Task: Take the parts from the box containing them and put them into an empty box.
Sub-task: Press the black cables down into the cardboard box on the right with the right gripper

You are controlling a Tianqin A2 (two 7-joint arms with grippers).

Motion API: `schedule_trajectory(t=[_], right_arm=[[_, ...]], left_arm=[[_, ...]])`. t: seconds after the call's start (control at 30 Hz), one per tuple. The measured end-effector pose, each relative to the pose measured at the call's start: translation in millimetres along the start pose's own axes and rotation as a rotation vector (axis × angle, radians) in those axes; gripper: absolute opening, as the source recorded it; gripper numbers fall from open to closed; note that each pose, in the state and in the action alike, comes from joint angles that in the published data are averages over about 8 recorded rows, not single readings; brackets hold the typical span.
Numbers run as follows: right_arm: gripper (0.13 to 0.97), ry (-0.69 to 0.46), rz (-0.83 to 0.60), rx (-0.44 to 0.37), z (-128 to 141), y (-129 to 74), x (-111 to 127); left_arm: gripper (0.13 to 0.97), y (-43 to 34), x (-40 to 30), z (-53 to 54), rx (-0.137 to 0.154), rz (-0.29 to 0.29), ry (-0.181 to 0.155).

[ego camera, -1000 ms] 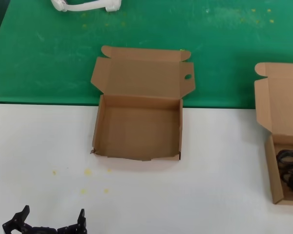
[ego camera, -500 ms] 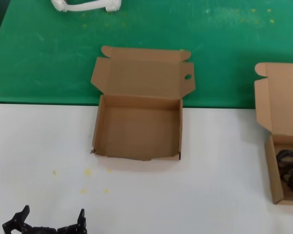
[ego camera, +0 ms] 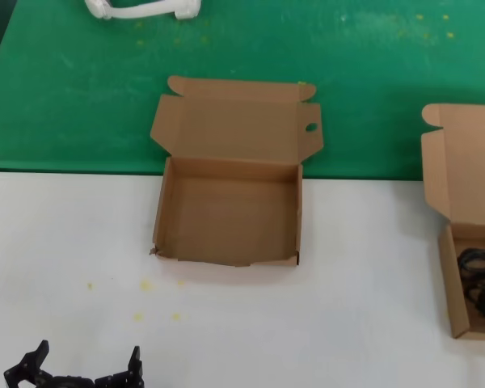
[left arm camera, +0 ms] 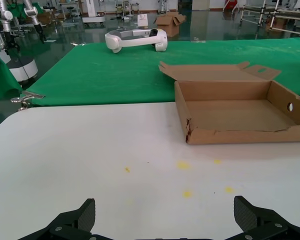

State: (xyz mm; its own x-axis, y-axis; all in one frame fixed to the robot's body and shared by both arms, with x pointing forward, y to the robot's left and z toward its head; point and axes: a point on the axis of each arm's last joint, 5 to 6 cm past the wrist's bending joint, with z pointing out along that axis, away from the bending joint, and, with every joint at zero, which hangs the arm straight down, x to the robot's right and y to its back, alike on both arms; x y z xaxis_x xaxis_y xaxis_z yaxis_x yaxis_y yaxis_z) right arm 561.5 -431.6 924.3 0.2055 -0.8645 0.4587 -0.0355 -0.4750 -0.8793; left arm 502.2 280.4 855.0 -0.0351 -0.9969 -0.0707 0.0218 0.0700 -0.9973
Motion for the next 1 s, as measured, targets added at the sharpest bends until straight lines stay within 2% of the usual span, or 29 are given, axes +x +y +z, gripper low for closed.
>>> schedule_trajectory(t=[0.43, 0.73, 1.0], right_arm=[[0.966, -0.040, -0.263, -0.039, 19.7, -21.5, 39.3], [0.966, -0.096, -0.431, -0.091, 32.0, -9.7, 45.0], [0.966, -0.142, -0.607, -0.088, 43.7, -6.2, 49.8]], left_arm=[[0.966, 0.0, 0.0, 0.0, 0.000, 0.000, 0.000], [0.966, 0.0, 0.0, 0.0, 0.000, 0.000, 0.000], [0.966, 0.0, 0.0, 0.0, 0.000, 0.000, 0.000]])
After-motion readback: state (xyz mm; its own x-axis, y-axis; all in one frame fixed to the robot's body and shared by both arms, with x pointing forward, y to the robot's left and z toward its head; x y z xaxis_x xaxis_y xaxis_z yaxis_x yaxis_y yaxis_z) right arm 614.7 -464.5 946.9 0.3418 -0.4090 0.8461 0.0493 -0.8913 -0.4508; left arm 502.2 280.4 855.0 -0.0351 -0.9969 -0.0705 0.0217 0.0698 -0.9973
